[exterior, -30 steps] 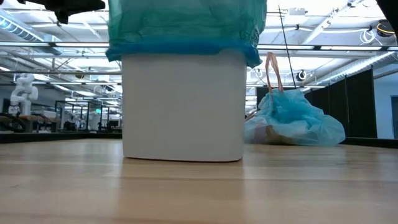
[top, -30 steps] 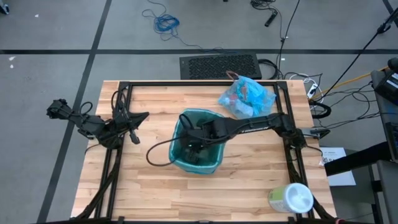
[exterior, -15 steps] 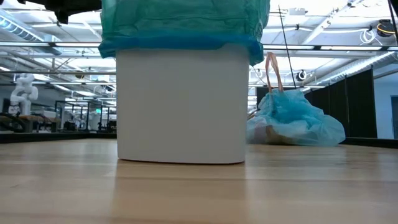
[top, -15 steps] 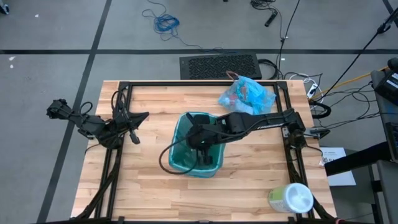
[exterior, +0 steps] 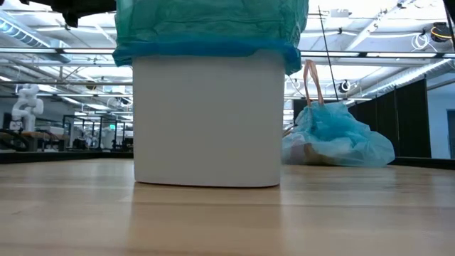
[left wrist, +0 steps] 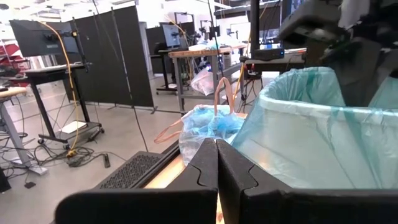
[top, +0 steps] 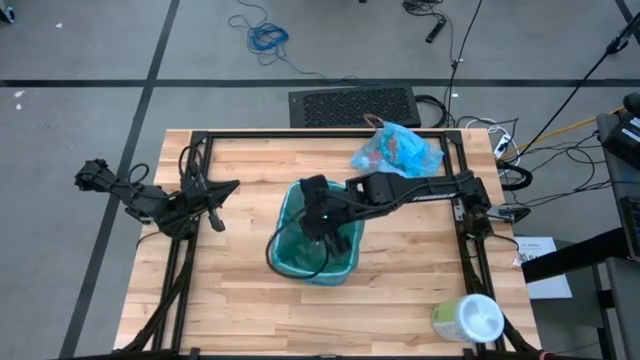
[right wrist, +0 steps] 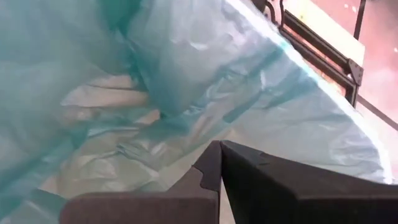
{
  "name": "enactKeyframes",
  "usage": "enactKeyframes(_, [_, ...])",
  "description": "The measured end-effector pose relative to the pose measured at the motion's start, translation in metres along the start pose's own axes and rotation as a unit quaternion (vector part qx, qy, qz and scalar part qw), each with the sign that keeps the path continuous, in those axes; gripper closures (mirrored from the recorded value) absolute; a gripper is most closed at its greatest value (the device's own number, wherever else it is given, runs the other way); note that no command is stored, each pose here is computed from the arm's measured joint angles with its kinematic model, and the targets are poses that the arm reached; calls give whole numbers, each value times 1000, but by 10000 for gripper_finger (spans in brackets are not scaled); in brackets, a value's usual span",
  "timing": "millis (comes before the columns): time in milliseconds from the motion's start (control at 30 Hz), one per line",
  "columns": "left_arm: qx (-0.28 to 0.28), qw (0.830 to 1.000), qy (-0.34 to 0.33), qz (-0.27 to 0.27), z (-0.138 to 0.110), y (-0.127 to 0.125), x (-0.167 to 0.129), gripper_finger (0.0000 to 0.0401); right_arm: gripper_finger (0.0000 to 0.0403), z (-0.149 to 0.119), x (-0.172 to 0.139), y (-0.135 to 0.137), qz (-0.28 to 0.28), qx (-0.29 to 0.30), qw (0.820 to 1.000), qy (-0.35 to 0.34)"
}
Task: Place trash/remove bag and relplace
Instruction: Insert a blue trash bag into the trash bin
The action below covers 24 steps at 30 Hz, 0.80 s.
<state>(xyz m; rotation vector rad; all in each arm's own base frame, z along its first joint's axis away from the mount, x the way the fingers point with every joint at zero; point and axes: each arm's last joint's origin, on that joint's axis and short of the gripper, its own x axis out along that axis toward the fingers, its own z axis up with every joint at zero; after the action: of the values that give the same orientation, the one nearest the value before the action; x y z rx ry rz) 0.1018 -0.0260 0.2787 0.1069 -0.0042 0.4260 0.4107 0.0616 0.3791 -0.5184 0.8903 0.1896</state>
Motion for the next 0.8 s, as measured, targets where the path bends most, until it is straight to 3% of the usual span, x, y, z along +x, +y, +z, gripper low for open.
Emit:
enactKeyframes(200, [0,1000,0,0,0,0,0,401,403,-5,19,3,49,0,999,22])
enactKeyframes(800, [0,1000,0,0,0,0,0,401,403,-13,58,27,96,-12,989,114])
